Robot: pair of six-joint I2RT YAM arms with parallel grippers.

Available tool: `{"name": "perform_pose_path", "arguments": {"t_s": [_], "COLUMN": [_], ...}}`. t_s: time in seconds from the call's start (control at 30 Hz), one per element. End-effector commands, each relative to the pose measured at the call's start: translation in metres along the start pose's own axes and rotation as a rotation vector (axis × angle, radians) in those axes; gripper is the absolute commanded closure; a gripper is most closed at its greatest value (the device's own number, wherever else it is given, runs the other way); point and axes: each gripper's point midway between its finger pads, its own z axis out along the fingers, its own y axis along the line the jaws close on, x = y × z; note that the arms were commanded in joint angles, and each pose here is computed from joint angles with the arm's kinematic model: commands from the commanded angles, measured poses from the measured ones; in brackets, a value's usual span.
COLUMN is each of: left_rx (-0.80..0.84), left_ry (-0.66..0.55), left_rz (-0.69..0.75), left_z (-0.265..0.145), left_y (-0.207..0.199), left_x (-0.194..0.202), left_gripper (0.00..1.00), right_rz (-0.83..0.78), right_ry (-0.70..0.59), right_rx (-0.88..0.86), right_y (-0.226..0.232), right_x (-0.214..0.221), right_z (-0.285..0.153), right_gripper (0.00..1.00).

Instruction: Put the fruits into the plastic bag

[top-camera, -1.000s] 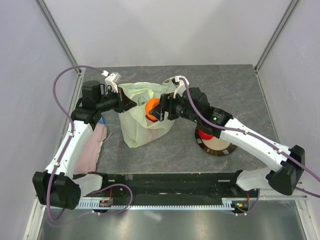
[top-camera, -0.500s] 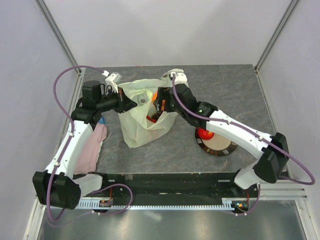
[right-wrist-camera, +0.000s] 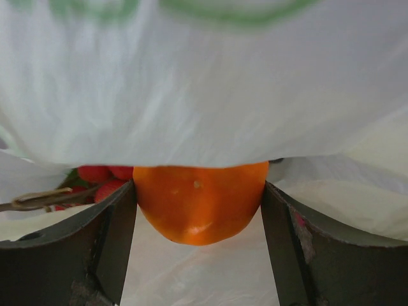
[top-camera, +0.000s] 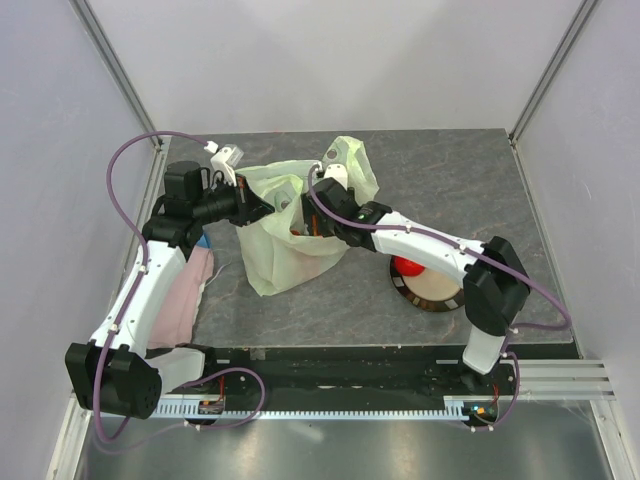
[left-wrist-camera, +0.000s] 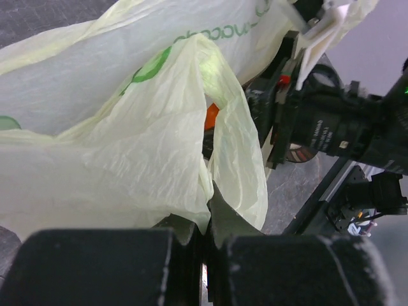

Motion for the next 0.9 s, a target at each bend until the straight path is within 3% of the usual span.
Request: {"name": "perform_pose_path", "arguments": {"t_s": [0.0,0.27,0.5,0.6,0.87], "left_rx": [0.026,0.028,0.028,0.029,0.034], "left_ry": [-0.02,-0.02,-0.02,-0.019,-0.019], "left_rz": [0.002,-0.001,-0.001,-0.002,-0.001], "left_z": [0.0,0.0,0.0,0.0,-0.001], "left_y": [-0.006,-0.006,-0.006,-0.006,-0.007], "left_x": [-0.007,-0.007,-0.007,-0.007,-0.007], "left_gripper": [0.99,0.99,0.99,0.99,0.98], "right_rz": [-0.003,-0.014,-0.009,-0.008,0.006], "right_ry": [0.032,0.129,0.111,0.109,0.09], "right_rx": [0.087,0.139,0.13,0.119,0.087], "right_y": [-0.011,-0.025,-0.024,-0.022,-0.017], "right_x": [0.005,0.041,0.034,0.034,0.028], "right_z": [0.0,0.004,0.002,0.002,-0.002], "right_gripper": [0.77,0.7,0.36,0.26,0.14]}}
